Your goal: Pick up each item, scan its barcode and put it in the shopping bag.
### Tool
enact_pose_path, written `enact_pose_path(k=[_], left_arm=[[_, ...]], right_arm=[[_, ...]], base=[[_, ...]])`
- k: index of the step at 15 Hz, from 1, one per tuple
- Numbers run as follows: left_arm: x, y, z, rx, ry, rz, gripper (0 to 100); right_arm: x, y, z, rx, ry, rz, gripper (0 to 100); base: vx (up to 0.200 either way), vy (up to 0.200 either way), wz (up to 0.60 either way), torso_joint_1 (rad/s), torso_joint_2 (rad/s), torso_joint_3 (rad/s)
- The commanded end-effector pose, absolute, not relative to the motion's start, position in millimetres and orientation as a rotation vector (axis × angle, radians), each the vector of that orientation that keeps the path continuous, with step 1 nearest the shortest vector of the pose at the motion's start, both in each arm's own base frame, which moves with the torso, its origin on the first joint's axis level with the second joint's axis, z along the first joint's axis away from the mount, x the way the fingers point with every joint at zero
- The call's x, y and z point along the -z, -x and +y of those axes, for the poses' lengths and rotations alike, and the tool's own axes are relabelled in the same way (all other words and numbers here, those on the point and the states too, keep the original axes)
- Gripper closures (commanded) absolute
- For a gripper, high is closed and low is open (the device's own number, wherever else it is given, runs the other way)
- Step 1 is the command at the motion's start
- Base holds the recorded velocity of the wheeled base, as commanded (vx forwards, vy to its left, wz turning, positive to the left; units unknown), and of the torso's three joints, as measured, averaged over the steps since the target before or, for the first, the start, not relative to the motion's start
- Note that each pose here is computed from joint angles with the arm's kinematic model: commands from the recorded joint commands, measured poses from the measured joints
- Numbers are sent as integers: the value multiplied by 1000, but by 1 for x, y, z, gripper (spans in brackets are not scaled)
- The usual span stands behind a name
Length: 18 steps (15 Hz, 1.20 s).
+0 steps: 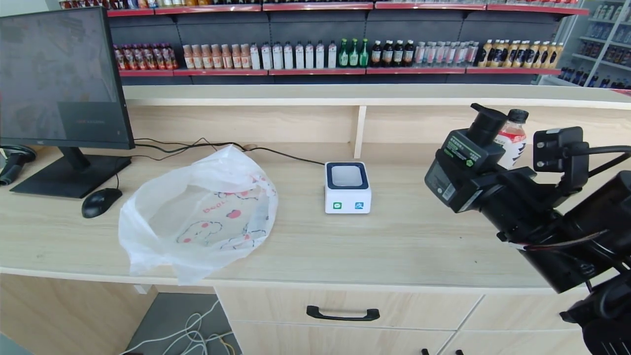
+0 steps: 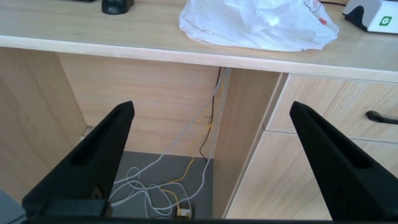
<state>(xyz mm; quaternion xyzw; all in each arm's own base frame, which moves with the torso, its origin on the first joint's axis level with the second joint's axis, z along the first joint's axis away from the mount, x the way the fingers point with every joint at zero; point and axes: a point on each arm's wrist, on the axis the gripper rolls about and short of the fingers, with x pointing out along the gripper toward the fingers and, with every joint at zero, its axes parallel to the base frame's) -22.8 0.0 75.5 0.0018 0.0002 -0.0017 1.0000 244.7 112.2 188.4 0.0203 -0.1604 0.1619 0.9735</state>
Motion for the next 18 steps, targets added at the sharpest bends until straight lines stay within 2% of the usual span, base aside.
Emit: enact_pose_path(k=[1, 2, 8, 17, 18], left_arm=[[-75, 23, 0, 3, -3, 0, 0], [-75, 23, 0, 3, -3, 0, 0], [-75, 23, 0, 3, -3, 0, 0], [-75, 23, 0, 3, 0, 0, 0], [-75, 23, 0, 3, -2, 0, 0]], right_arm=[[-185, -249, 114, -324, -38, -314, 100], [-185, -249, 114, -326, -38, -314, 100], [-192, -254, 107, -294, -50, -344, 100], [-198, -255, 106, -290, -55, -366, 100], [-198, -255, 106, -292, -55, -366, 100]], base=[[-200, 0, 0, 7, 2, -2], [-200, 0, 0, 32, 2, 2], [0, 0, 0, 0, 0, 0], [0, 200, 0, 3, 3, 6], [0, 0, 0, 0, 0, 0]])
